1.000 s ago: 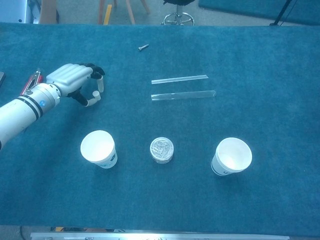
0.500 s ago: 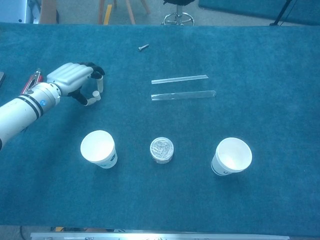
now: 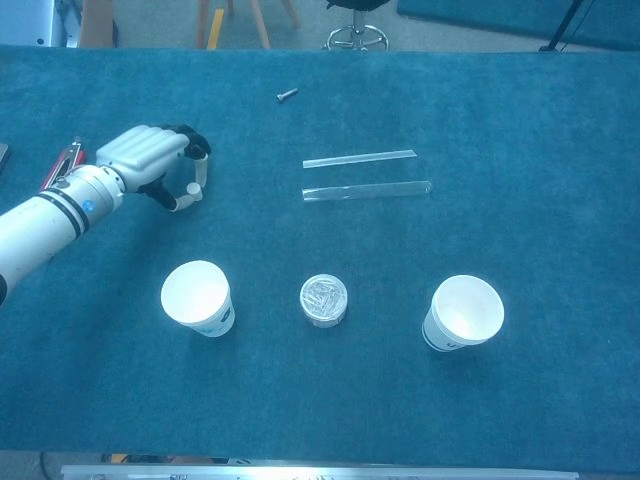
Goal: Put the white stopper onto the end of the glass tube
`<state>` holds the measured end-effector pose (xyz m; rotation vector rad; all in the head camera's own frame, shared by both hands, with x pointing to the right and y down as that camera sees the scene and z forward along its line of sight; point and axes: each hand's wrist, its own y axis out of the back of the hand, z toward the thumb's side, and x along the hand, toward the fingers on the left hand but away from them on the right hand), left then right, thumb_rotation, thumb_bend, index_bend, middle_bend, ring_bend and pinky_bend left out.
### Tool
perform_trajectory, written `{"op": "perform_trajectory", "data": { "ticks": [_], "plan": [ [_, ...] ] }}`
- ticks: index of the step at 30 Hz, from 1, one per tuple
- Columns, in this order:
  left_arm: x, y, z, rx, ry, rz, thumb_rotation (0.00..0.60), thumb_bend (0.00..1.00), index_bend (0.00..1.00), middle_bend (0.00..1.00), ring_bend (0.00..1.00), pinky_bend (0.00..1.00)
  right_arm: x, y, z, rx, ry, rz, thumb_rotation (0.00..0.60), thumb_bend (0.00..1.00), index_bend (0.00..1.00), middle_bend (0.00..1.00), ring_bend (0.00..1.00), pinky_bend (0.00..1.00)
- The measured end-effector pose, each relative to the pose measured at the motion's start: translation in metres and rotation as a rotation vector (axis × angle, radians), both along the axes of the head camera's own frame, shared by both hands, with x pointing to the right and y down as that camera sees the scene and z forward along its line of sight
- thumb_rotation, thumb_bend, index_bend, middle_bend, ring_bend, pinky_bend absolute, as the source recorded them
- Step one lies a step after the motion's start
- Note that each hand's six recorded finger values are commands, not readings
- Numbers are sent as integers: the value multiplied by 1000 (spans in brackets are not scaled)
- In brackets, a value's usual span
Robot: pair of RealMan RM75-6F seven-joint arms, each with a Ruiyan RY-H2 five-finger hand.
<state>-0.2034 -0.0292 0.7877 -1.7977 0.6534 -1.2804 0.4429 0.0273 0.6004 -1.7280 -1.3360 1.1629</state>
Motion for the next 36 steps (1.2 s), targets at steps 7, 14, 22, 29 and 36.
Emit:
{"op": "perform_trajectory", "data": {
  "ticks": [7,14,22,29,36],
  "plan": [
    [-10,-5,-21,-15,76,-59,600,339,509,209,79,59,-6,-6,5,-22,27,-32,600,249,254,72,0,136],
    [-25,-7,-51,13,112,-94,600,339,509,209,78,59,-26,-23,14,-57,64,-109,600,249,301,86,0,136],
    [-34,-1,-85,55,126,-94,600,338,509,209,78,59,-77,-51,30,-128,79,-234,600,249,382,105,0,136],
    [-42,7,-115,109,124,-89,600,338,509,208,78,59,-120,-66,48,-160,99,-302,600,199,428,119,0,136],
    [-44,12,-133,140,125,-80,600,339,508,208,78,59,-161,-67,74,-189,139,-367,600,187,476,119,0,136]
  ]
}}
